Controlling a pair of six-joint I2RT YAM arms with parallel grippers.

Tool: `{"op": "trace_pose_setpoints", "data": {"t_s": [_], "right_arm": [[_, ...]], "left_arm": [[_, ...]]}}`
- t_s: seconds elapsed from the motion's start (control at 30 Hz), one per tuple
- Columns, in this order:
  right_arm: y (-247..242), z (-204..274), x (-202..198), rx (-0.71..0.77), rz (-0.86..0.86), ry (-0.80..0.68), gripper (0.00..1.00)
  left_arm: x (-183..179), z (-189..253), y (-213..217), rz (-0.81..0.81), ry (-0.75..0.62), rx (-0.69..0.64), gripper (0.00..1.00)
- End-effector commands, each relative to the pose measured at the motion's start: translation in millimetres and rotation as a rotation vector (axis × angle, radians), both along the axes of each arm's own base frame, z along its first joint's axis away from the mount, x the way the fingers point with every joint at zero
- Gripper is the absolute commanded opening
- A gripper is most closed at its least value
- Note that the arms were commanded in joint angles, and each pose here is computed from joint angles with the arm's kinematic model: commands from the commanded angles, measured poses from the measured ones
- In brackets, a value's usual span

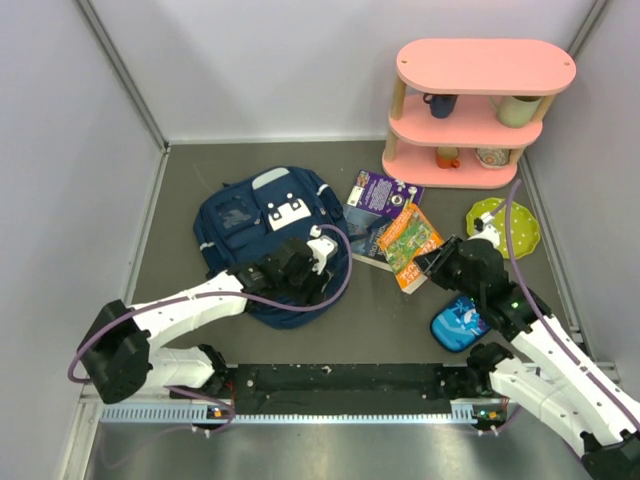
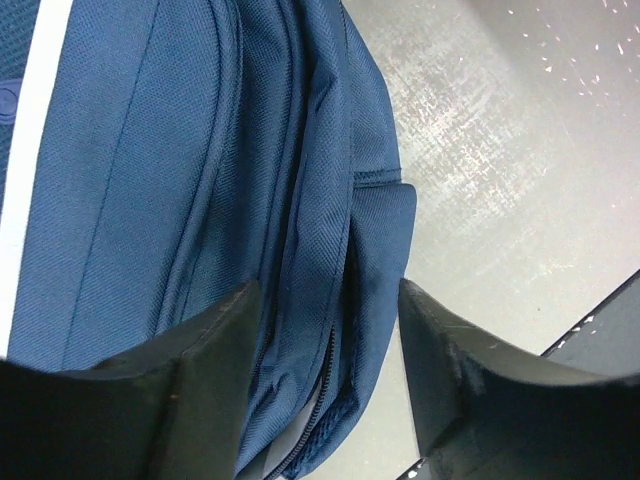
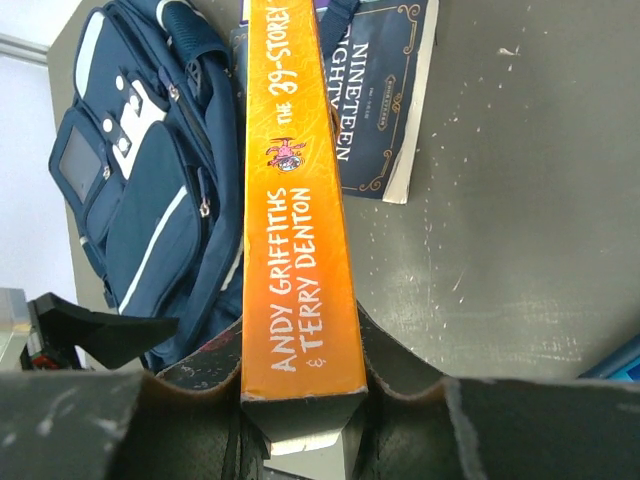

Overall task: Pack the student bag
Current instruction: Place the book in the student bag.

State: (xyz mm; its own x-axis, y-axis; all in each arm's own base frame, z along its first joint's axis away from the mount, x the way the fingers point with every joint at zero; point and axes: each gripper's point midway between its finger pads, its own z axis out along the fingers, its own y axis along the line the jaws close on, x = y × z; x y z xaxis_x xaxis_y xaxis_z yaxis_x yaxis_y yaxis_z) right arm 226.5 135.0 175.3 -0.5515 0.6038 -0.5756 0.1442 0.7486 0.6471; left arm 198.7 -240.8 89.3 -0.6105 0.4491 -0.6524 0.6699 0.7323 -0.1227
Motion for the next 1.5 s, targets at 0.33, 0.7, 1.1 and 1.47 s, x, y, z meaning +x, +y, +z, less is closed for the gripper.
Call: {"op": "trace_pose_setpoints", "data": {"t_s": [0.33, 0.7, 1.1, 1.47], "right_arm": [[7, 49, 15, 0.055, 0.021, -0.124, 0.0], [7, 41, 11, -0.009, 0.066, -0.107, 0.0], [1, 37, 6, -0.047, 0.072, -0.105, 0.0], [-4, 44, 3, -0.045, 0.055, -0.125, 0.0]], "left_arm": [[25, 29, -14, 0.086, -0.082, -0.079, 0.15], [42, 90, -14, 0.153, -0.208, -0.178, 0.0], [29, 80, -51, 0.005, -0.069, -0.205, 0.0], [4, 29, -64, -0.026, 0.153, -0.191, 0.01]]}}
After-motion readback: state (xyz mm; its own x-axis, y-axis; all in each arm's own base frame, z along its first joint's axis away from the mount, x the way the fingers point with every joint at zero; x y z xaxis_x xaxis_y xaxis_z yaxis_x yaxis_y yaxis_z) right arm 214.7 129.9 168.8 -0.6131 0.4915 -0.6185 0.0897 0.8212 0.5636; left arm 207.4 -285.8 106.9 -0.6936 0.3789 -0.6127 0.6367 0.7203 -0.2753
